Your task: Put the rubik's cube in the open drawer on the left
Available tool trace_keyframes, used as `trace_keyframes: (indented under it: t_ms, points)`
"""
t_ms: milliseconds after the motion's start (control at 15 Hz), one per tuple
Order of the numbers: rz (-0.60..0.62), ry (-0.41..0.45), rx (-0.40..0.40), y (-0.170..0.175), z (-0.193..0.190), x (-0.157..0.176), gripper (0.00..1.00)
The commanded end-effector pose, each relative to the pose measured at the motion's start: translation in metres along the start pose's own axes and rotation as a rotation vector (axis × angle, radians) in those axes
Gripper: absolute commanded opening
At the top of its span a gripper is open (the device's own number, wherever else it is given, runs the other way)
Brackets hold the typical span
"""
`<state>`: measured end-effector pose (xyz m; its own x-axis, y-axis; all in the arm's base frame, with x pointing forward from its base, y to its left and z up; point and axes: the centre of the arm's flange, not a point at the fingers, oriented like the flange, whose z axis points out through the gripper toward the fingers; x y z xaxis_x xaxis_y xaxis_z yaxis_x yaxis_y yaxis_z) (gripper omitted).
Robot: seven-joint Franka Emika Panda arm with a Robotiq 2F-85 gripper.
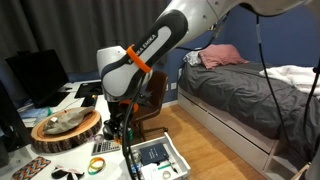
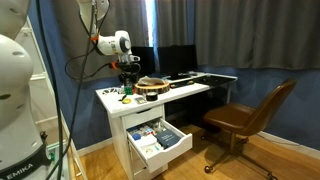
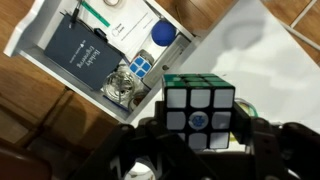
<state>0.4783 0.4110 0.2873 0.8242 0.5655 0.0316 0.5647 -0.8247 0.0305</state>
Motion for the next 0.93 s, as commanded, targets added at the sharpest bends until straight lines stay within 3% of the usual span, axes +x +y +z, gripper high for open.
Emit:
trace_keyframes:
  t_ms: [0,200,267,533,733,800,867]
  points:
    - [0.148,0.024,0.004,0.032,-0.007,-0.068,0.37]
    - [0.201,0.05,0.003,0.054,0.023,-0.092,0.37]
    - [0.135,0.066,-0.027,0.058,0.034,-0.098,0.37]
    - [-0.058,0.058,-0.011,0.064,0.079,-0.11,0.37]
    - [-0.223,0.07,-0.014,0.068,0.094,-0.099,0.37]
    - [-0.131,0.039,-0.007,0.06,0.088,-0.108,0.62]
    - [-0.164,0.045,-0.006,0.061,0.092,-0.107,0.62]
